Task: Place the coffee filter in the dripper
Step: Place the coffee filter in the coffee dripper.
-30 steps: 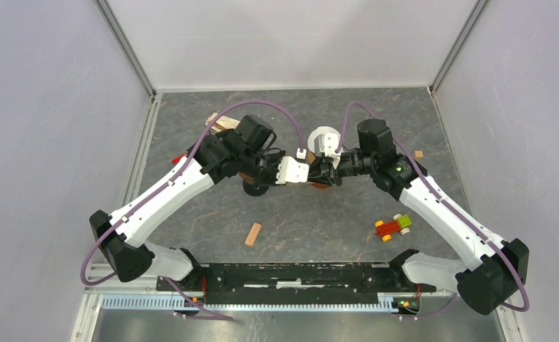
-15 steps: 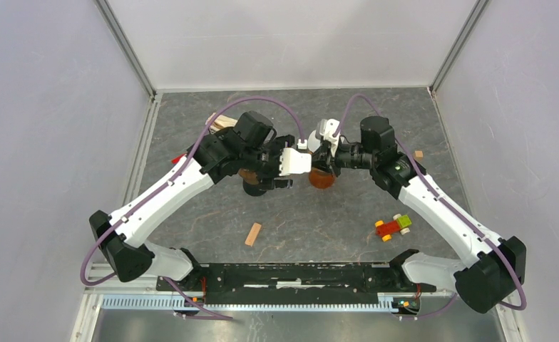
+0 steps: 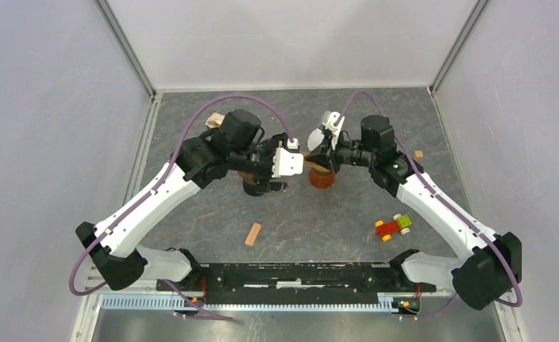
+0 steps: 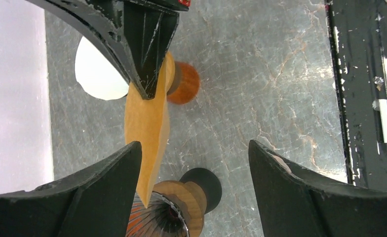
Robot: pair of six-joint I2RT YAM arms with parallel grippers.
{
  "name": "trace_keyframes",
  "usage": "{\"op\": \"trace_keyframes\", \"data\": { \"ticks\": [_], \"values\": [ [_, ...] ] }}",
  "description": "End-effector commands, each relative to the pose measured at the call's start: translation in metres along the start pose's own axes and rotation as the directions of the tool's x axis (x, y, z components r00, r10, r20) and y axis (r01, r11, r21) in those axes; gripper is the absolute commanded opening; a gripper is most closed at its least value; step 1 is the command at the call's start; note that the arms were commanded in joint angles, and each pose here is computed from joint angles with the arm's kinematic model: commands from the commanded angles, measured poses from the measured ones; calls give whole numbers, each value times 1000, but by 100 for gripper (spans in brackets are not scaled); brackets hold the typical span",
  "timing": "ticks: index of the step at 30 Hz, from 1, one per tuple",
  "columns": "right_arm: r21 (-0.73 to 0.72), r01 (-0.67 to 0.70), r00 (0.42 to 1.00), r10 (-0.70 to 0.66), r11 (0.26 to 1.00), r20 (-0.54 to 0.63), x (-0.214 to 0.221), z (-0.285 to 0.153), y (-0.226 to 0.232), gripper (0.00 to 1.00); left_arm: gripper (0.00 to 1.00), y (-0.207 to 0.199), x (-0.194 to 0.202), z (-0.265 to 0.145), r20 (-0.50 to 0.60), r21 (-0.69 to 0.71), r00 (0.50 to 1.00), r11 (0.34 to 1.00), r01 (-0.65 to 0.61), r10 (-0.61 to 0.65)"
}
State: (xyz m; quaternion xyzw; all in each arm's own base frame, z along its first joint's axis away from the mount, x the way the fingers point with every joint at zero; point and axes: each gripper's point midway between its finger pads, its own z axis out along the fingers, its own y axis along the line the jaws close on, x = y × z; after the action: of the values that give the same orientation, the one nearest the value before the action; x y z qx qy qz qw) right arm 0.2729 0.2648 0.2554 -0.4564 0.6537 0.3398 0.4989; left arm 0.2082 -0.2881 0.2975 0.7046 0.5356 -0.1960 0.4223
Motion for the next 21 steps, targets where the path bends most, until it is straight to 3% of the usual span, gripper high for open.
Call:
{"op": "trace_keyframes", "data": {
  "ticks": [1,14,16,21],
  "values": [
    [-1,10,999,-10,1000,47,-14,0,0,0,84,-5,-17,-1,67,43,998,999,-16,14],
    [-8,9,998,-9,1000,60,-22,-2,1,0,79,6,-2,29,20,74,999,996,-49,48],
    [-2,0,998,0,1000,63,-23,-2,-1,0,75,4,0,35,22,90,999,995,-47,45],
    [36,-25,997,22,999,67,-28,-3,-10,0,55,-10,6,47,31,145,999,989,-34,30]
  ]
}}
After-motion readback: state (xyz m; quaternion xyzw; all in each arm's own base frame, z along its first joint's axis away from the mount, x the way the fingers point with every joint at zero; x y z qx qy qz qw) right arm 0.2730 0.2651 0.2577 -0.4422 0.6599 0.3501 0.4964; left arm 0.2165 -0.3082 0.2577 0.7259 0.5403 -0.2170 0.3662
